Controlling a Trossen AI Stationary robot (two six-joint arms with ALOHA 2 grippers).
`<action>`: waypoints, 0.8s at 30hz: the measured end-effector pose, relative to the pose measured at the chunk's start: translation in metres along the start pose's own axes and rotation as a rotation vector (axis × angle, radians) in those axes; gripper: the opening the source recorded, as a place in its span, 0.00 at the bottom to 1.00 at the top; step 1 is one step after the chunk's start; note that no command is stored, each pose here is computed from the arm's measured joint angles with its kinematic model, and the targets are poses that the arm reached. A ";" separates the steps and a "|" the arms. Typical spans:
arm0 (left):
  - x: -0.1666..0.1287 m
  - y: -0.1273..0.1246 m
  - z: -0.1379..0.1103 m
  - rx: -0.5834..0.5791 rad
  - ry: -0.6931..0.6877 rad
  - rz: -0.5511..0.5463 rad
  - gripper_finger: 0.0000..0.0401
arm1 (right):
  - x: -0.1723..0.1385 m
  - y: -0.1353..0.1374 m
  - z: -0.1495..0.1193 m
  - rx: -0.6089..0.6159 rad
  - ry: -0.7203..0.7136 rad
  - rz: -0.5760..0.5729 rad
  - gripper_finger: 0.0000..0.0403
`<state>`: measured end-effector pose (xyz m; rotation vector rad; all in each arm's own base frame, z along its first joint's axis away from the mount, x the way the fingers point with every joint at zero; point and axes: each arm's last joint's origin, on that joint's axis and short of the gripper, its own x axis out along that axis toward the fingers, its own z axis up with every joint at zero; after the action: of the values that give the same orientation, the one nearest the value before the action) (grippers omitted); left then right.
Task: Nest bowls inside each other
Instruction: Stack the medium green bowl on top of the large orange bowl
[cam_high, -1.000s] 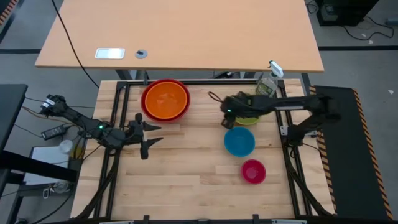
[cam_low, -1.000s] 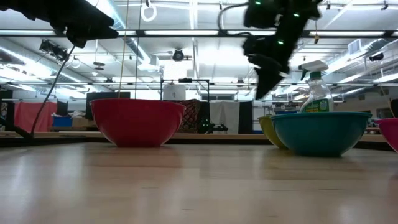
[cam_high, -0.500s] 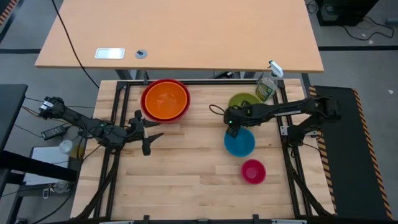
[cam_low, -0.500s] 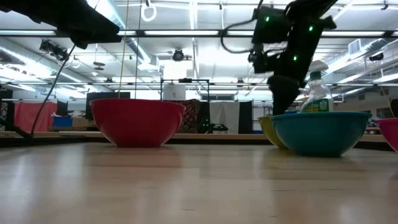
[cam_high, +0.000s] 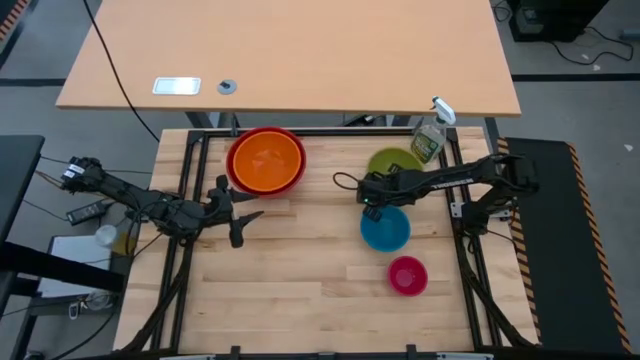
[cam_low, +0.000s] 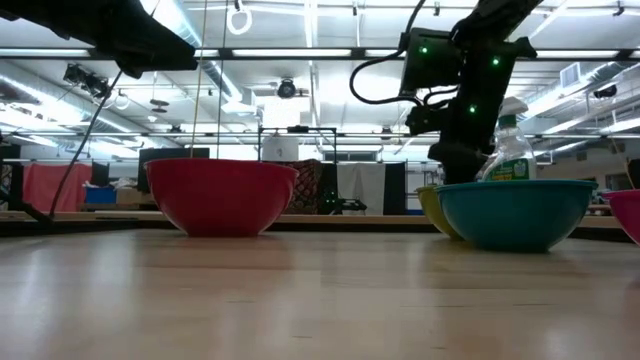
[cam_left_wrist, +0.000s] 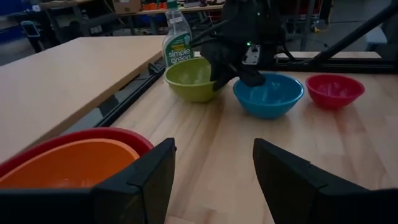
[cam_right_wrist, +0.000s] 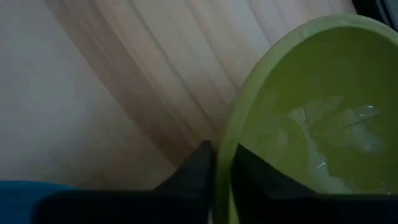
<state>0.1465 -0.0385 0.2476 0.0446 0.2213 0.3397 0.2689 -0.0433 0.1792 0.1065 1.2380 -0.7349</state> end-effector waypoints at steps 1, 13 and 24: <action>0.000 0.000 0.000 0.001 0.000 0.000 0.55 | 0.000 0.000 0.000 0.001 0.005 0.006 0.08; 0.000 0.000 0.001 0.005 -0.009 -0.002 0.55 | -0.030 0.014 0.024 -0.064 -0.112 0.093 0.06; 0.000 0.000 0.001 0.007 -0.012 -0.002 0.55 | -0.086 0.032 0.084 -0.222 -0.507 0.201 0.07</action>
<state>0.1468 -0.0387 0.2490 0.0531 0.2110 0.3364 0.3441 -0.0178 0.2752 -0.1316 0.8003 -0.4096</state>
